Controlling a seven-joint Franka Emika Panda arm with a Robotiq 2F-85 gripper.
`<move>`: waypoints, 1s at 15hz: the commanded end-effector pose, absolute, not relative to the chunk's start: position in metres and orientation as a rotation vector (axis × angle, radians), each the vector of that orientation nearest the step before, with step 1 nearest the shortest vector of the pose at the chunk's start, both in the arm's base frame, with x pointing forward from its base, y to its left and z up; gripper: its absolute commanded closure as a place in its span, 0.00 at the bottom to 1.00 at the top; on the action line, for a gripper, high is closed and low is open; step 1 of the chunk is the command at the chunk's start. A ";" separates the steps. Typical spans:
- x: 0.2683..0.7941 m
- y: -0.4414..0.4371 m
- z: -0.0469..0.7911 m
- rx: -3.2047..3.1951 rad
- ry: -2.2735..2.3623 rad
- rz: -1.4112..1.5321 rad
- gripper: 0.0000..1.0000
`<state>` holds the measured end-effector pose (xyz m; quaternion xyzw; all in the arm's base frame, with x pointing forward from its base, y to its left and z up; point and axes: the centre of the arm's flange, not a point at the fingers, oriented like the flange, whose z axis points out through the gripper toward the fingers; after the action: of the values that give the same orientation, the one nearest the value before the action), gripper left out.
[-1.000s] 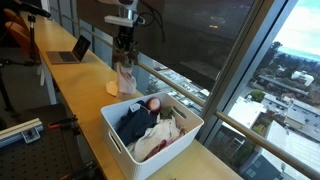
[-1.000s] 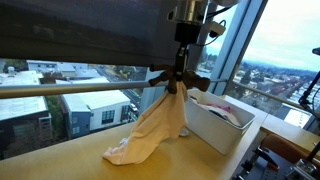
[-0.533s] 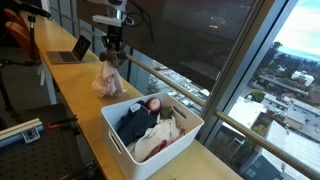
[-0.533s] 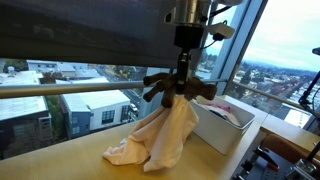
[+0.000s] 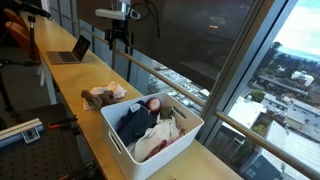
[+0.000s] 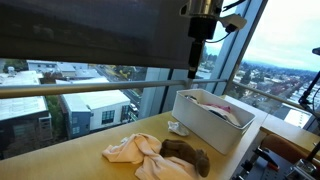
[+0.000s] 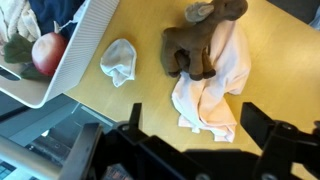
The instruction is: Remove the items from the storage container and put them on the left side of the table.
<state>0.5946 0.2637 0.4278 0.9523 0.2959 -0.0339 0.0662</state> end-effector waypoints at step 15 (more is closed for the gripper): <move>0.629 -0.055 0.303 2.874 0.313 -0.035 0.00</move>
<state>0.6306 -0.0304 0.3339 0.9855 0.1169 -0.0145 0.1224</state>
